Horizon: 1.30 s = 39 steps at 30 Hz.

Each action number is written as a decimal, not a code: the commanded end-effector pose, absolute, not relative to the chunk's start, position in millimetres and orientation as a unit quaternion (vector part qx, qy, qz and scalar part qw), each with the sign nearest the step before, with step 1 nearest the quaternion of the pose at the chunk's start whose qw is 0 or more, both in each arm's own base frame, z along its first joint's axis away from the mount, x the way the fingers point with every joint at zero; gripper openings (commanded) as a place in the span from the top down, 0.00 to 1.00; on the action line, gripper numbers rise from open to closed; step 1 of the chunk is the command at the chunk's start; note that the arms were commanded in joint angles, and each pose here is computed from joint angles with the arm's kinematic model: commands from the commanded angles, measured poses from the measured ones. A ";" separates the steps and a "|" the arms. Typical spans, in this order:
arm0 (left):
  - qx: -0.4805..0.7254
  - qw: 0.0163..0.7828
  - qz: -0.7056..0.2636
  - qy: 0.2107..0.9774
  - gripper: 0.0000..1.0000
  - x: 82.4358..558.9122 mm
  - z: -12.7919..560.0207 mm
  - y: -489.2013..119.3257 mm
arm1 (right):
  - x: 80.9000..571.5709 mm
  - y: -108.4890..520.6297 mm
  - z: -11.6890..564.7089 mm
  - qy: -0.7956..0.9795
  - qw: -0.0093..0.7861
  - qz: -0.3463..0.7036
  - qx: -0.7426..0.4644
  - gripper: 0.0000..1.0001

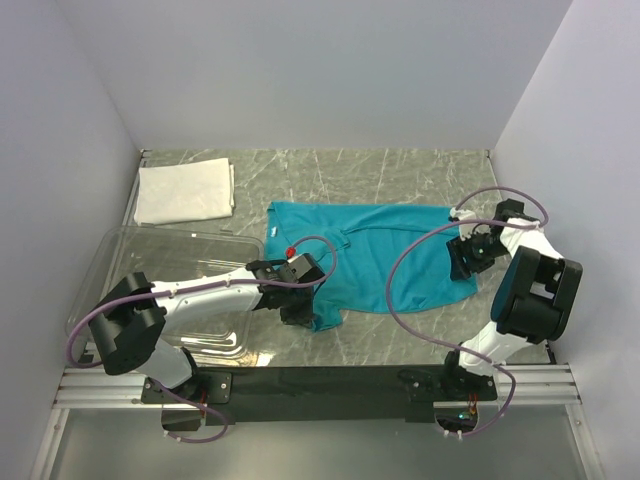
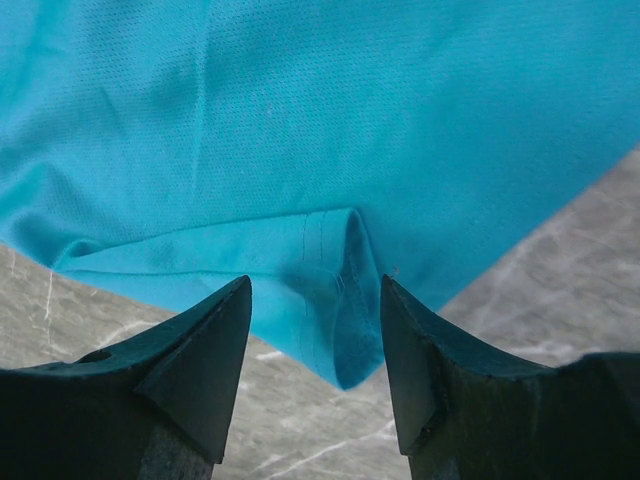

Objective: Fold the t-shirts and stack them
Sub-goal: Fold the tshirt

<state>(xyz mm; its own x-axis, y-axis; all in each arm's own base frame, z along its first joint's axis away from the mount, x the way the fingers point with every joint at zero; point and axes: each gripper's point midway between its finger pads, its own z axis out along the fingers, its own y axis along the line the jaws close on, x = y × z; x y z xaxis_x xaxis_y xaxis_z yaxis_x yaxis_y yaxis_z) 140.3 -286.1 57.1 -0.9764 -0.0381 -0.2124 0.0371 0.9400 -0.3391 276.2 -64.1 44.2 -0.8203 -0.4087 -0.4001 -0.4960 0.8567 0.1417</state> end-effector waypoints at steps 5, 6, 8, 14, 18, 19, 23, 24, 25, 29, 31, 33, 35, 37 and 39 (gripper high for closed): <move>0.010 0.120 -0.192 0.974 1.00 145.8 70.2 -297.2 | 279.5 -62.4 34.5 0.948 0.170 0.123 -0.238 0.42; 0.009 0.120 -0.191 0.974 1.00 146.2 69.7 -296.5 | 278.2 -61.9 32.6 0.948 0.168 0.125 -0.239 0.43; 0.009 0.120 -0.192 0.974 1.00 146.3 70.5 -296.7 | 277.5 -61.5 33.1 0.947 0.168 0.127 -0.241 0.49; 0.009 0.123 -0.191 0.974 1.00 146.3 73.9 -295.1 | 278.1 -56.4 37.1 0.945 0.172 0.141 -0.241 0.65; 0.007 0.123 -0.194 0.973 1.00 145.4 77.0 -293.8 | 277.5 -58.2 32.7 0.949 0.169 0.135 -0.229 0.62; 0.005 0.124 -0.194 0.973 1.00 144.9 77.1 -293.2 | 278.7 -59.5 32.0 0.950 0.170 0.130 -0.229 0.59; 0.003 0.124 -0.197 0.973 1.00 144.8 78.5 -293.2 | 276.6 -60.6 27.5 0.952 0.167 0.127 -0.224 0.53; 0.002 0.125 -0.197 0.972 1.00 145.1 79.4 -293.7 | 276.6 -60.8 26.6 0.952 0.166 0.127 -0.222 0.53; 0.003 0.124 -0.197 0.973 1.00 144.9 79.3 -293.3 | 276.0 -60.4 25.9 0.952 0.164 0.129 -0.222 0.54; 0.004 0.128 -0.202 0.971 1.00 146.6 85.3 -296.0 | 273.9 -57.2 23.8 0.952 0.159 0.139 -0.223 0.64; 0.004 0.130 -0.207 0.970 1.00 147.0 89.5 -297.2 | 273.9 -56.0 27.1 0.951 0.160 0.142 -0.221 0.80; 0.002 0.131 -0.207 0.970 1.00 147.1 92.6 -295.9 | 278.5 -54.8 41.2 0.947 0.183 0.139 -0.225 0.97; -0.006 0.151 -0.206 0.967 1.00 155.8 99.8 -292.4 | 279.3 -51.6 53.8 0.943 0.202 0.141 -0.226 1.00; -0.015 0.166 -0.214 0.963 1.00 164.8 111.3 -289.5 | 281.3 -48.6 73.3 0.936 0.230 0.144 -0.226 1.00; -0.021 0.178 -0.225 0.958 1.00 172.4 122.9 -286.9 | 282.8 -51.0 87.4 0.931 0.256 0.140 -0.218 1.00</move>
<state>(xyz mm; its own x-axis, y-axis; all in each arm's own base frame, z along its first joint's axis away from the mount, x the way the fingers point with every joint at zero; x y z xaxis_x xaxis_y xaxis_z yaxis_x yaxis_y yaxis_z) 152.9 -285.7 88.0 -0.9637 -0.0757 -0.2561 0.0299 0.9224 -0.3851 273.6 -52.9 48.5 -0.8287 -0.3617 -0.4270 -0.4711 0.8628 0.1834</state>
